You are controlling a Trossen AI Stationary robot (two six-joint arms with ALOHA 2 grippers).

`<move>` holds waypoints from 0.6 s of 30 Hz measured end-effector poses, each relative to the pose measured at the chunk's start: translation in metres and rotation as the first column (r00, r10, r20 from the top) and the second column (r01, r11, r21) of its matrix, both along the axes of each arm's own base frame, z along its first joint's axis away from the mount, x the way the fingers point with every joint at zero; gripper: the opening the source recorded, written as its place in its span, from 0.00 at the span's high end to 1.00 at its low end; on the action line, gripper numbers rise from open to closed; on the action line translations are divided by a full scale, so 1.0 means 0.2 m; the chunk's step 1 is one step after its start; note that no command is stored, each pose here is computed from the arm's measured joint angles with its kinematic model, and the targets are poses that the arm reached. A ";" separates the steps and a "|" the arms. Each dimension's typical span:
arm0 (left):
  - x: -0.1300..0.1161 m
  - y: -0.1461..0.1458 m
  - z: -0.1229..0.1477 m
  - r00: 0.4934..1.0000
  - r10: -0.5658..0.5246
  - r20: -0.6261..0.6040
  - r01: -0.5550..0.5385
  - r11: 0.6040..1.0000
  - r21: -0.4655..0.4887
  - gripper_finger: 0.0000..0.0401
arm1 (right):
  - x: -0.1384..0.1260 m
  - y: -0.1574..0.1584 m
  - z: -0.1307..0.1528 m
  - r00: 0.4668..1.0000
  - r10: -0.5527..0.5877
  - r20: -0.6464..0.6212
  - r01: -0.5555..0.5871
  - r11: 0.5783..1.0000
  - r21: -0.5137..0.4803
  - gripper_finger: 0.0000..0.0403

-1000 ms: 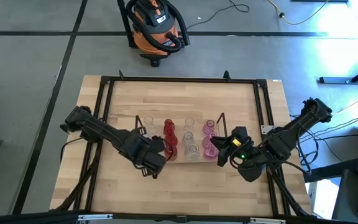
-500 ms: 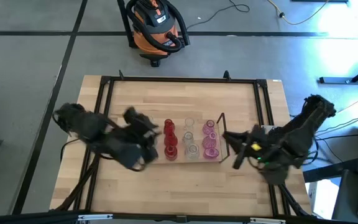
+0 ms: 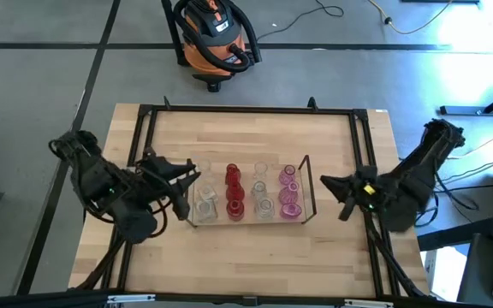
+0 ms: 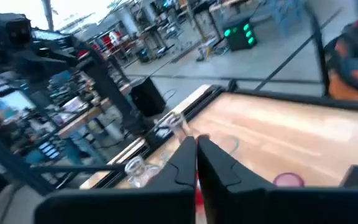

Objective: Sort vases onto shelf
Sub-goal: Return to Home Position

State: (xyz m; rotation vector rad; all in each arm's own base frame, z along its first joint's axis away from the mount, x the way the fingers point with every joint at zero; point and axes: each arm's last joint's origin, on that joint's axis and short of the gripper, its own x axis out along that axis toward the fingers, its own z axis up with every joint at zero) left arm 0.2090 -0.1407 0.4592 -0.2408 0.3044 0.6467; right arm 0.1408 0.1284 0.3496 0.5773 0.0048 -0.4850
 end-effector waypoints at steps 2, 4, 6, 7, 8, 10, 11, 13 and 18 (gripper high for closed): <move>-0.02 0.03 -0.05 1.000 0.005 0.005 -0.005 1.000 -0.002 0.76 | 0.04 -0.05 -0.01 1.000 0.030 0.009 -0.030 1.000 0.008 0.99; -0.06 0.09 -0.08 0.999 0.029 0.039 -0.028 0.999 -0.017 0.76 | 0.10 -0.12 0.02 0.992 0.114 0.055 -0.113 0.993 -0.017 0.99; -0.12 0.16 -0.10 0.996 0.044 0.072 -0.043 0.999 -0.023 0.76 | 0.17 -0.21 0.07 0.961 0.221 0.168 -0.204 0.973 -0.111 0.99; -0.15 0.20 -0.11 0.995 0.046 0.087 -0.044 0.999 -0.025 0.76 | 0.19 -0.27 0.09 0.941 0.254 0.223 -0.220 0.961 -0.168 1.00; -0.18 0.24 -0.12 0.993 0.045 0.105 -0.042 0.999 -0.027 0.76 | 0.21 -0.33 0.11 0.928 0.271 0.256 -0.220 0.953 -0.210 1.00; -0.24 0.31 -0.13 0.989 0.033 0.144 -0.029 0.999 -0.034 0.76 | 0.23 -0.45 0.13 0.925 0.270 0.268 -0.205 0.947 -0.247 1.00; -0.27 0.34 -0.14 0.985 0.022 0.169 -0.017 0.999 -0.035 0.76 | 0.23 -0.51 0.12 0.933 0.257 0.251 -0.192 0.947 -0.257 1.00; -0.34 0.41 -0.15 0.970 0.009 0.244 -0.001 0.999 -0.033 0.76 | 0.20 -0.60 0.13 0.947 0.219 0.235 -0.153 0.951 -0.269 1.00; -0.46 0.53 -0.26 0.887 -0.086 0.454 0.077 0.996 0.038 0.76 | 0.08 -0.72 0.18 0.951 0.106 0.292 -0.004 0.944 -0.330 1.00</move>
